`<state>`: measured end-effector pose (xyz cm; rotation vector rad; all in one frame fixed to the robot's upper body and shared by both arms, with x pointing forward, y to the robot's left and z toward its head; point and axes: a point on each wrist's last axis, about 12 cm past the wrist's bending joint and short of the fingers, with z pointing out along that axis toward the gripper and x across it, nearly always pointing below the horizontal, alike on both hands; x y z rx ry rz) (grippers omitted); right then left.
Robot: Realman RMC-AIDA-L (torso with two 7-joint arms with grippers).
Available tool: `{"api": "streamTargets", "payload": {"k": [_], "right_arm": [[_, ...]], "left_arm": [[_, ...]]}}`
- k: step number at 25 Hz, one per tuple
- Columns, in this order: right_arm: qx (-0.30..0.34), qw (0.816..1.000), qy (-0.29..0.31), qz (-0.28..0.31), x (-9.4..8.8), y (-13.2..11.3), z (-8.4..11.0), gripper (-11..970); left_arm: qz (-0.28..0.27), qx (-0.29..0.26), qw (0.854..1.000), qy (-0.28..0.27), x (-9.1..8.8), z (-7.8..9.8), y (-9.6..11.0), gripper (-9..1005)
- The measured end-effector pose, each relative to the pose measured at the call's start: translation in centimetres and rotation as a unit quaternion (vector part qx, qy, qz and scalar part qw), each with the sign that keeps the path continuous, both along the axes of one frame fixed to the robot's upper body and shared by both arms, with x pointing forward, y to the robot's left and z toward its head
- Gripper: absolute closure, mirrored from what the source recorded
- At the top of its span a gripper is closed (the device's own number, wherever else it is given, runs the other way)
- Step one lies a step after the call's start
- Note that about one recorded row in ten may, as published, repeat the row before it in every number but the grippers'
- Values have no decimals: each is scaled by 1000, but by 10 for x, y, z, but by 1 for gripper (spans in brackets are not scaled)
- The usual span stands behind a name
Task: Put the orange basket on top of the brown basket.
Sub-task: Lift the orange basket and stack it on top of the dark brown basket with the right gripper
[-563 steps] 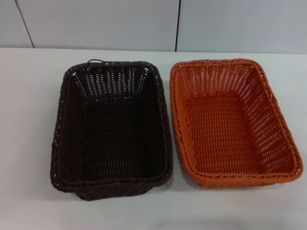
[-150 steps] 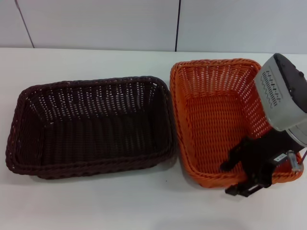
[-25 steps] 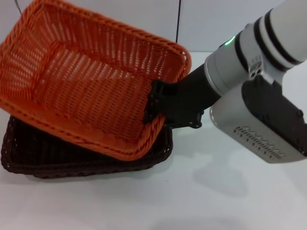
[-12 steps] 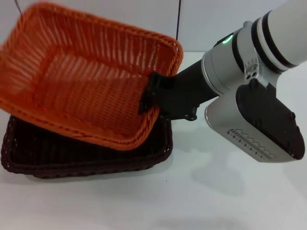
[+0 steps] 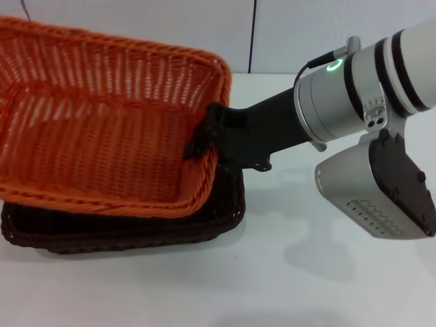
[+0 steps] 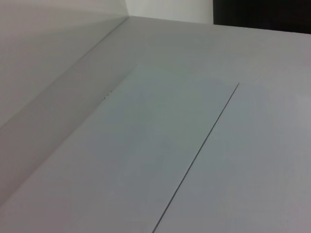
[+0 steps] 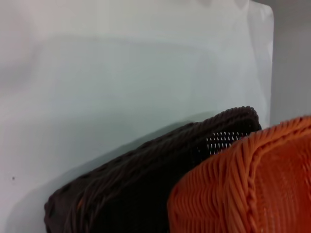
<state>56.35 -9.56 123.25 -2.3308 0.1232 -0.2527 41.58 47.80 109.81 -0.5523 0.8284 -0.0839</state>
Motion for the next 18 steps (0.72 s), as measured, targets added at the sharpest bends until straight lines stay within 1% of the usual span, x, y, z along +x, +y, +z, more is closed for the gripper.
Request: {"api": "streamTargets", "payload": {"k": [5,11,13,18], "right_arm": [[0,1000,10,5,7,1,-3,769],[-4,1000,13,-1,11,2,-1,766],[3,1000,17,-4,11,3,0,765],[32,999,14,-32,9,7,5,763]], "left_arm": [[-2,1,1000,4,-2,-1,0,362],[-4,1,1000,5,-2,-2,-1,364],[-5,1,1000,5,-2,-2,-1,364],[-8,2,1000,6,0,-1,-1,364]]}}
